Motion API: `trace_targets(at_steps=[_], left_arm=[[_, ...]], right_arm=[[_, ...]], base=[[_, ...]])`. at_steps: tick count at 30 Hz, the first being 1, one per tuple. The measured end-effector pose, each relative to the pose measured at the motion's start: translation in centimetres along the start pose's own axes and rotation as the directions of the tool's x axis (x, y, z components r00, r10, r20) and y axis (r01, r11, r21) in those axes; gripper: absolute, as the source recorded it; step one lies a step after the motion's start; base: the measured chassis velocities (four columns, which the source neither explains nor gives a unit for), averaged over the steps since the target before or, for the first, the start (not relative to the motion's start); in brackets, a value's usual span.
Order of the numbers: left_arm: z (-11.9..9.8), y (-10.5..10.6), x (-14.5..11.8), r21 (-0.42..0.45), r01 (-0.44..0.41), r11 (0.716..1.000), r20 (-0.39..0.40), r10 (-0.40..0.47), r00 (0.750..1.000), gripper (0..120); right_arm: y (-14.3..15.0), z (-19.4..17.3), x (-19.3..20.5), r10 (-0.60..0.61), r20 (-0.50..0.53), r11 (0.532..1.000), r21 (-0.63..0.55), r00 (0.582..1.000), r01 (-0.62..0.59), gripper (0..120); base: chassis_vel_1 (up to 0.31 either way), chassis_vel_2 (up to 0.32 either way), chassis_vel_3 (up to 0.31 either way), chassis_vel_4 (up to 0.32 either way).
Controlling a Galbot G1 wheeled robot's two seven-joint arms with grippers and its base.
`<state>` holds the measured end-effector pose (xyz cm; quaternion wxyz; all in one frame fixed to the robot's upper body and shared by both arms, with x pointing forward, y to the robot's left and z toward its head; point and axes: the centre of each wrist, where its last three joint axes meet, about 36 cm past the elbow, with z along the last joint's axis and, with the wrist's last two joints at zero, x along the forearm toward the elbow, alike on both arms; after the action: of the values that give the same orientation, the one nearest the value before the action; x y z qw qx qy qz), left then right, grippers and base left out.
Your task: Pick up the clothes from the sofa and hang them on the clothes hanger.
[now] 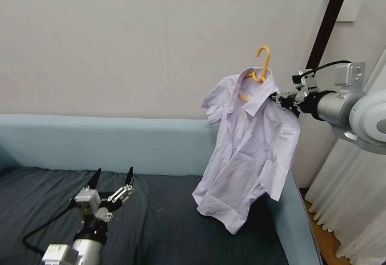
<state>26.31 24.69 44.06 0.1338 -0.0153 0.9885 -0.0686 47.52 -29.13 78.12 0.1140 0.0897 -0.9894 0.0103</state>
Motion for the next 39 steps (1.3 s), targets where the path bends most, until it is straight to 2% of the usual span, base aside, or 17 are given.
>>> trace_targets(at_steps=[2, 6, 9, 13, 20, 26, 28, 29, 32, 36, 39], left_arm=[[1.0, -0.2, 1.3, -0.032, 0.013, 0.999, 0.027, -0.013, 1.000, 100], [1.7, -0.5, 2.7, -0.040, 0.052, 0.998, 0.062, -0.050, 0.997, 100], [2.3, -0.8, 3.8, -0.042, 0.068, 0.997, 0.066, -0.065, 0.996, 100], [4.4, -1.7, 5.6, -0.036, 0.078, 0.996, 0.052, -0.076, 0.996, 100], [5.0, -3.0, 5.9, 0.005, 0.092, 0.996, 0.046, -0.092, 0.995, 100], [5.2, -4.4, 6.0, 0.047, 0.114, 0.992, 0.038, -0.116, 0.993, 100], [5.2, -4.9, 6.1, 0.060, 0.125, 0.990, 0.034, -0.127, 0.991, 100], [5.2, -4.9, 6.1, 0.060, 0.125, 0.990, 0.034, -0.127, 0.991, 100], [5.2, -5.2, 6.2, 0.068, 0.135, 0.989, 0.032, -0.137, 0.990, 100], [5.2, -5.2, 6.2, 0.069, 0.142, 0.987, 0.030, -0.144, 0.989, 100], [5.2, -5.3, 6.3, 0.073, 0.152, 0.986, 0.033, -0.155, 0.987, 100]], right_arm=[[-0.1, -0.9, -0.2, 0.064, 0.005, 0.997, -0.047, 0.998, -0.063, 8], [-0.8, -2.0, 0.0, 0.156, 0.018, 0.985, -0.076, 0.988, -0.154, 8], [-1.6, -2.7, 0.5, 0.222, 0.018, 0.972, -0.090, 0.975, -0.219, 8], [-3.6, -4.6, 1.9, 0.336, 0.038, 0.938, -0.105, 0.941, -0.331, 8], [-6.1, -6.5, 2.6, 0.392, 0.095, 0.919, -0.094, 0.915, -0.383, 8], [-8.0, -7.5, -2.2, 0.385, 0.127, 0.923, -0.079, 0.914, -0.378, 8], [-8.9, -8.2, -4.6, 0.415, 0.135, 0.910, -0.081, 0.900, -0.407, 8], [-8.9, -8.2, -4.6, 0.415, 0.135, 0.910, -0.081, 0.900, -0.407, 8], [-10.1, -9.3, -6.5, 0.475, 0.160, 0.880, -0.055, 0.865, -0.473, 8], [-10.5, -10.1, -6.8, 0.518, 0.182, 0.853, -0.032, 0.836, -0.522, 8], [-10.7, -10.0, -5.4, 0.541, 0.212, 0.831, 0.015, 0.814, -0.556, 8]], base=[[0.000, 0.000, 0.000, 0.000], [0.000, 0.000, 0.000, 0.000], [0.000, 0.000, 0.000, 0.000], [0.000, 0.000, 0.000, 0.000], [0.000, 0.000, 0.000, 0.000], [0.000, 0.000, 0.000, 0.000], [0.000, 0.000, 0.000, 0.000], [0.000, 0.000, 0.000, 0.000], [0.000, 0.000, 0.000, 0.000], [0.000, 0.000, 0.000, 0.000], [0.000, 0.000, 0.000, 0.000]])
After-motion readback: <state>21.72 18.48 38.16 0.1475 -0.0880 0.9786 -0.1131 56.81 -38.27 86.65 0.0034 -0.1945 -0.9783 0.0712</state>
